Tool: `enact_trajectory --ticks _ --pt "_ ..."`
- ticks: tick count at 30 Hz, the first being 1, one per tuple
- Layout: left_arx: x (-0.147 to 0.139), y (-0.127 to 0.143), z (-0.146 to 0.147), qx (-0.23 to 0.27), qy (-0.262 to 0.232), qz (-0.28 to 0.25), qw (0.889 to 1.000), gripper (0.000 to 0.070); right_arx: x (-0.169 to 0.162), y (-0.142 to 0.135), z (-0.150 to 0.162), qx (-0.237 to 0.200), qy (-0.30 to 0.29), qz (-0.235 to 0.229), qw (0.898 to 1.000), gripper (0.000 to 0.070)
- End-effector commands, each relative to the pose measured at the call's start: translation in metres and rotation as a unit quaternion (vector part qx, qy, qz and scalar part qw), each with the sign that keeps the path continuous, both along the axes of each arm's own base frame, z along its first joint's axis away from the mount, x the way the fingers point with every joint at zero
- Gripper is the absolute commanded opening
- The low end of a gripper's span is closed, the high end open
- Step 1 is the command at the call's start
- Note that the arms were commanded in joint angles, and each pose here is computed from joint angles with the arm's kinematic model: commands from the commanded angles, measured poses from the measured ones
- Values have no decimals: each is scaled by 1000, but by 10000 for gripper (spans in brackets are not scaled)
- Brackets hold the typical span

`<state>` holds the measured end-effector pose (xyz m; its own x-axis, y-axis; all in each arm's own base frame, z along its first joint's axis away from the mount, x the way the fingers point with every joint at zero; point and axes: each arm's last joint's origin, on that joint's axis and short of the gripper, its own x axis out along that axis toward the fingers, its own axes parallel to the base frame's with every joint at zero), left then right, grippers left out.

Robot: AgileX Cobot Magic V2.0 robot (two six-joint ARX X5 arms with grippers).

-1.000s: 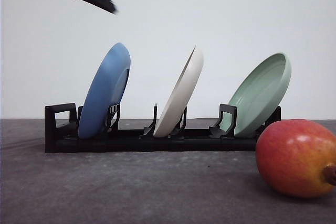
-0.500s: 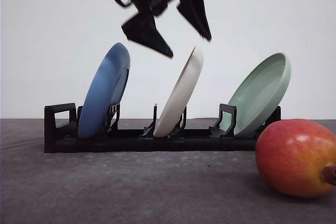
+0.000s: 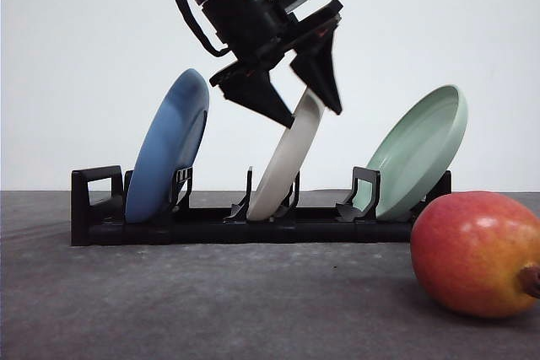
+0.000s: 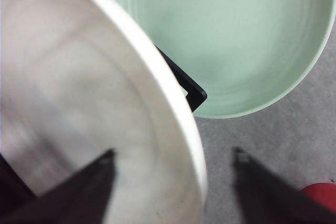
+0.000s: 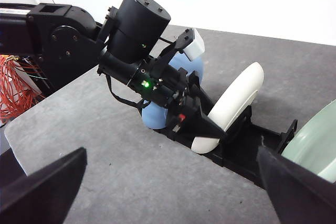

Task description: Place pomegranate in white plate

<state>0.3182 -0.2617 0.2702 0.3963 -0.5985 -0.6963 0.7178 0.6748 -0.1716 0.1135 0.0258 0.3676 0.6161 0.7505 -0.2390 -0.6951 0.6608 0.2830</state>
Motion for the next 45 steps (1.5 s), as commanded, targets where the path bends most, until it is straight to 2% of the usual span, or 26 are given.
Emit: enact_trajectory --ticks 1,6,16,22,26,30,33,37,40,45 --pt "1 -8 -1 -4 -3 -6 1000 202 0 0 6 4 -6 1 1000 663" --pt "1 -9 -1 -4 -2 -7 1000 2 0 0 6 4 -6 1 1000 662" --pt "-5 -9 11 -29 6 -11 999 0 0 0 6 4 -6 1 1000 663" --pt "-23 -1 46 -66 -13 -8 998 0 1 0 6 4 -4 1 1000 662" --pt "-46 6 77 -97 -30 -30 994 0 3 0 5 4 -1 1 1000 662" --pt "-76 15 104 -103 -47 -56 992 0 3 0 5 4 1 1 1000 662" --pt "-103 22 118 -90 -46 -84 991 0 3 0 5 4 2 0 1000 662" --pt "-136 31 125 -44 -35 -122 991 0 3 0 5 5 4 0 1000 662" --pt "-157 34 121 11 -15 -129 991 0 2 0 4 6 6 0 1000 662" --pt "-183 27 104 88 10 -155 984 1 2 0 3 6 14 0 1000 662"
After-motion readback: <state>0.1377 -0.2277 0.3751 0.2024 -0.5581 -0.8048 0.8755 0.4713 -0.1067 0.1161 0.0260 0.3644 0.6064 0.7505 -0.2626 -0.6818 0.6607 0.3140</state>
